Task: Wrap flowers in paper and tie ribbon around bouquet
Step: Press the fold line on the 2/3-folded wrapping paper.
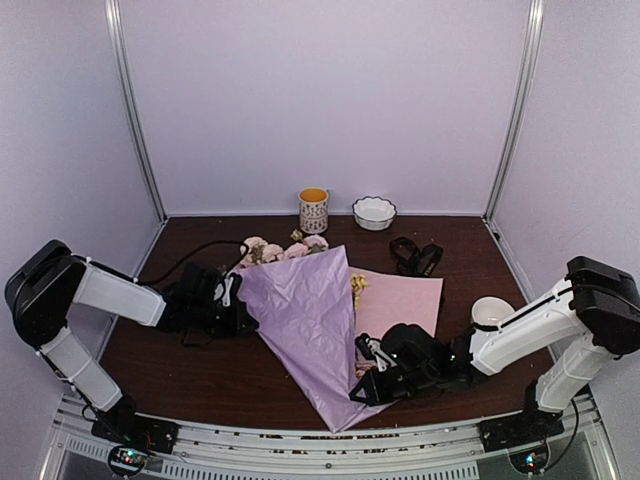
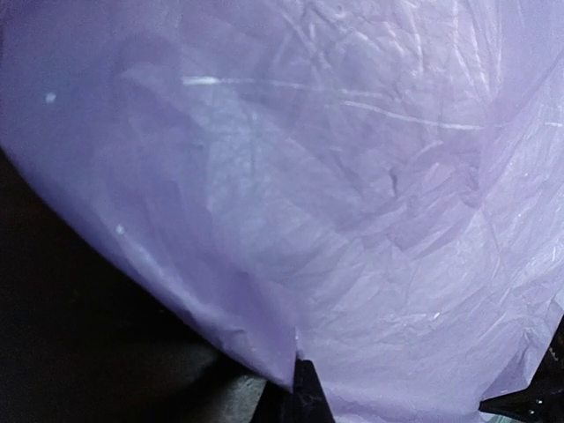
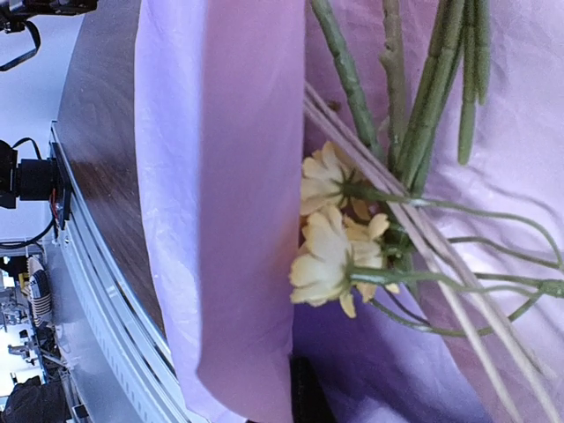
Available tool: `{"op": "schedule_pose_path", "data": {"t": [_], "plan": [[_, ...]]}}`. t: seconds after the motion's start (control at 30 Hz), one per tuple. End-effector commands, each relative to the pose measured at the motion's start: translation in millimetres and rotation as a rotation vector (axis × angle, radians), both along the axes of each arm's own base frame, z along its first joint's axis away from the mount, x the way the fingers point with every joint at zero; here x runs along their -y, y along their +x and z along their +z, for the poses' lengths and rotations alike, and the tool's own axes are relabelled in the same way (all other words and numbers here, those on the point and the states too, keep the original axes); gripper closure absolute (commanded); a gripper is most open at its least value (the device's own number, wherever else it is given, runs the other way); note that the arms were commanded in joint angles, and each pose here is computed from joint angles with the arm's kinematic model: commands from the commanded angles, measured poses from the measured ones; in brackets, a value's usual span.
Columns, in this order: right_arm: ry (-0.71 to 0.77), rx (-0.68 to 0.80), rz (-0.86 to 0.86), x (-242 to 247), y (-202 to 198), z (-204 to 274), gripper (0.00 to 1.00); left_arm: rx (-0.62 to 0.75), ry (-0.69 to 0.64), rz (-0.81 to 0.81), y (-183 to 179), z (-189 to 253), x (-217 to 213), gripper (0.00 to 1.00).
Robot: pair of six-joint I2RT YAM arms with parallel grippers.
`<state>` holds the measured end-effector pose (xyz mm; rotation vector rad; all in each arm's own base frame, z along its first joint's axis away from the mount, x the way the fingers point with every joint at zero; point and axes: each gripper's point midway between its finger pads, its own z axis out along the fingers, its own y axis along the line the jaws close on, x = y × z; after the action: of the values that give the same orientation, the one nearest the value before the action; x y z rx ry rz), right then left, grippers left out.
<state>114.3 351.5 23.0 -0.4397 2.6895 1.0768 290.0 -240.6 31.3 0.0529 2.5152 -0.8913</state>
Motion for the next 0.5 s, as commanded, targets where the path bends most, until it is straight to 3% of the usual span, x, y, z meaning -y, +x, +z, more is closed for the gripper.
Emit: {"op": "schedule_pose_path", "data": {"t": [0.0, 0.07, 0.13, 0.23, 0.47], "plan": [[-0.018, 0.007, 0.001, 2, 0, 0, 1.0, 0.087, 0.167, 0.101, 25, 13, -45, 0.98], [-0.023, 0.007, 0.001, 3, 0, -2, 1.0, 0.107, 0.212, 0.122, 26, 19, -60, 0.9], [-0.022, 0.007, 0.003, 2, 0, -2, 1.0, 0.134, 0.248, 0.125, 27, 27, -68, 0.75], [-0.019, 0.004, 0.007, -1, 0, -3, 1.0, 0.156, 0.249, 0.109, 23, 36, -70, 0.59], [-0.016, -0.004, 0.014, -4, 0, -5, 1.0, 0.143, 0.127, -0.017, -7, 36, -37, 0.39]]}}
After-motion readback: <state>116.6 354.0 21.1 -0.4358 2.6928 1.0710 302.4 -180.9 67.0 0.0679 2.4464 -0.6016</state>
